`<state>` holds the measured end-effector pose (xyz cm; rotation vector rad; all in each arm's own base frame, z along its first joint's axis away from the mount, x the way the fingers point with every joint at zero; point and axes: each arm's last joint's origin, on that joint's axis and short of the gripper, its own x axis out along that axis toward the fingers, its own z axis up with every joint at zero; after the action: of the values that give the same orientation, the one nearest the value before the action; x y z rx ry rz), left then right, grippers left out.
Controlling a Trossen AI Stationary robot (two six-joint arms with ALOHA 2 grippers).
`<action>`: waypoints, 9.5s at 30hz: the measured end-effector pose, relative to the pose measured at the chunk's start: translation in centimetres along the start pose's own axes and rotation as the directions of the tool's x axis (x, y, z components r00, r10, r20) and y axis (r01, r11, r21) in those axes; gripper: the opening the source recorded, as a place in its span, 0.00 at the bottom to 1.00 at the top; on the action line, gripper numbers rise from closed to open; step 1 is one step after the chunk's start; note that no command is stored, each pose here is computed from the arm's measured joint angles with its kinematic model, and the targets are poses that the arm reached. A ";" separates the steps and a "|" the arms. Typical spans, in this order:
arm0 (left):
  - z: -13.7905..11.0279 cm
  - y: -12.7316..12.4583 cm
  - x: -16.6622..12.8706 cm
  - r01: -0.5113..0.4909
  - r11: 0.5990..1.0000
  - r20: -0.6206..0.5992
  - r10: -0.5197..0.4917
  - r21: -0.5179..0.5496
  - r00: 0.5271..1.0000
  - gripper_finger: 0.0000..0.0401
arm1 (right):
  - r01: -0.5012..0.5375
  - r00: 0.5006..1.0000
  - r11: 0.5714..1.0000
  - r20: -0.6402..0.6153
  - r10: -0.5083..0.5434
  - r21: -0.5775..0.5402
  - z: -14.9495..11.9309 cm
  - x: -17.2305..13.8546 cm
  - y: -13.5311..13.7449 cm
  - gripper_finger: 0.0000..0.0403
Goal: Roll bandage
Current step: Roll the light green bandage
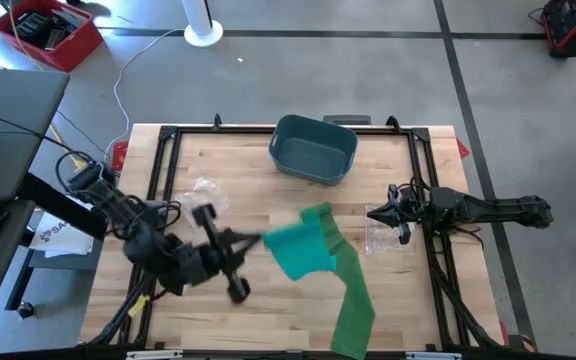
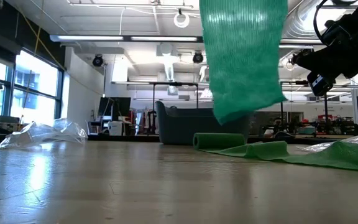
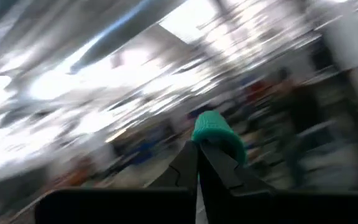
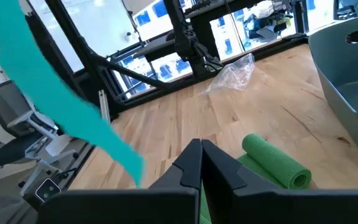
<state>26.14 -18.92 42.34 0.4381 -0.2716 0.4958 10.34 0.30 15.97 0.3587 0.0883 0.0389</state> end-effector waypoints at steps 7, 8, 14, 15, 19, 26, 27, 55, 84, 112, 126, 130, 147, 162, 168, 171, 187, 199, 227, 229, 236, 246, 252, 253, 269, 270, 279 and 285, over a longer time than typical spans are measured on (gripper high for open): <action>-4.3 1.7 3.0 -0.221 0.933 -0.357 0.316 0.283 0.879 0.00 | 0.000 1.000 1.000 0.000 0.000 0.000 0.0 0.0 0.0 0.00; -5.4 1.8 3.2 -0.224 0.924 -0.368 0.334 0.311 0.868 0.00 | 0.000 1.000 1.000 0.000 0.000 0.000 0.0 0.0 0.0 0.00; -13.2 3.5 3.0 -0.312 0.879 -0.428 0.453 0.360 0.782 0.00 | 0.000 1.000 1.000 0.000 0.000 0.000 0.0 0.0 0.0 0.00; -14.1 3.9 2.4 -0.335 0.878 -0.435 0.464 0.342 0.772 0.00 | 0.000 1.000 1.000 0.000 0.000 0.000 0.0 0.0 0.0 0.00; -17.1 5.4 -1.0 -0.403 0.880 -0.454 0.475 0.251 0.754 0.00 | 0.000 1.000 1.000 0.000 0.000 0.000 0.0 0.0 0.0 0.00; -19.4 6.7 -6.8 -0.405 0.913 -0.448 0.384 0.053 0.807 0.00 | 0.000 1.000 1.000 0.000 0.000 0.000 0.0 0.0 0.0 0.00; -19.3 6.7 -7.2 -0.393 0.919 -0.446 0.370 0.044 0.815 0.00 | 0.000 1.000 1.000 0.000 0.000 0.000 0.0 0.0 0.0 0.00; -13.5 5.9 -7.6 -0.168 0.984 -0.329 0.140 -0.061 0.934 0.00 | 0.010 1.000 1.000 0.011 -0.010 0.002 0.1 0.0 0.0 0.00; -4.7 4.8 -11.5 0.336 0.942 0.052 -0.334 -0.021 0.941 0.00 | -0.150 0.855 0.944 0.442 0.273 -0.293 6.0 5.5 4.6 0.01; -8.8 3.3 -11.3 0.344 0.914 -0.060 -0.364 -0.216 0.929 0.00 | -0.308 0.944 0.664 -0.130 0.304 -0.681 17.4 22.6 12.0 0.51; -8.9 3.4 -10.9 0.339 0.917 -0.055 -0.358 -0.211 0.932 0.00 | -0.259 0.948 0.685 -0.044 0.314 -0.682 15.5 23.9 14.7 0.51; -8.9 3.4 -10.8 0.345 0.914 -0.048 -0.363 -0.211 0.931 0.00 | -0.152 0.971 0.689 0.023 0.239 -0.709 15.1 24.2 15.5 0.50; -8.9 3.3 -10.8 0.358 0.911 -0.045 -0.374 -0.203 0.926 0.00 | -0.155 0.979 0.681 -0.018 0.204 -0.716 15.7 23.4 15.1 0.35; -9.3 3.4 -9.9 0.377 0.899 -0.017 -0.390 -0.222 0.921 0.00 | -0.207 0.959 0.668 -0.012 0.284 -0.715 15.7 23.5 15.4 0.35; -9.6 3.5 -9.2 0.378 0.899 -0.007 -0.389 -0.223 0.921 0.00 | -0.210 0.960 0.667 -0.021 0.279 -0.715 15.7 23.5 15.3 0.35; -9.7 3.6 -8.9 0.368 0.900 -0.011 -0.381 -0.235 0.924 0.00 | -0.211 0.961 0.667 -0.027 0.275 -0.715 15.6 23.5 15.3 0.35; -10.4 3.8 -7.6 0.403 0.869 0.021 -0.414 -0.288 0.910 0.06 | -0.169 0.974 0.679 -0.015 0.226 -0.715 15.6 23.6 15.2 0.11; -11.5 2.4 -7.2 0.408 0.897 -0.032 -0.419 -0.172 0.907 0.34 | -0.129 0.985 0.689 -0.009 0.174 -0.714 15.6 23.7 14.8 0.01; -9.6 1.1 -6.7 0.192 0.981 -0.190 -0.187 0.005 0.964 0.01 | -0.023 1.000 0.727 -0.027 0.006 -0.686 16.0 23.3 13.1 0.27; -9.4 1.2 -6.8 0.188 0.982 -0.182 -0.184 0.009 0.966 0.01 | 0.024 0.998 0.712 -0.026 -0.060 -0.702 16.7 22.3 13.0 0.34; -7.6 1.6 -6.6 0.173 0.982 -0.179 -0.158 0.072 0.971 0.01 | -0.016 0.980 0.728 -0.154 -0.123 -0.685 18.8 17.3 12.8 0.44; -10.6 4.1 -5.1 -0.054 0.936 -0.392 0.197 0.347 0.898 0.01 | -0.429 0.823 0.753 -0.559 0.098 -0.499 14.5 18.5 12.1 0.44; -14.4 8.2 -5.4 -0.152 0.911 -0.422 0.320 0.384 0.848 0.01 | -0.502 0.735 0.742 -0.672 0.095 -0.444 10.6 22.6 9.1 0.44; -14.8 8.9 -5.6 -0.169 0.910 -0.422 0.332 0.379 0.843 0.01 | -0.507 0.722 0.745 -0.686 0.091 -0.434 10.0 23.2 8.4 0.44; -20.1 13.8 -8.1 -0.307 0.865 -0.432 0.471 0.398 0.769 0.01 | -0.626 0.593 0.703 -0.792 0.147 -0.338 3.1 33.9 -1.0 0.44; -20.3 13.9 -8.1 -0.311 0.860 -0.434 0.480 0.406 0.762 0.01 | -0.640 0.581 0.691 -0.800 0.150 -0.336 2.9 34.4 -1.3 0.44; -21.3 14.4 -7.9 -0.360 0.842 -0.439 0.522 0.402 0.731 0.01 | -0.717 0.477 0.650 -0.857 0.195 -0.251 -0.3 37.9 -4.1 0.44; -21.3 14.4 -7.9 -0.369 0.845 -0.439 0.521 0.387 0.732 0.02 | -0.712 0.441 0.682 -0.863 0.246 -0.170 -0.7 38.3 -4.9 0.36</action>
<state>15.16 -0.72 25.77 0.4867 0.2487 1.1261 48.55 -1.96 10.58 -0.2420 0.8683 0.8471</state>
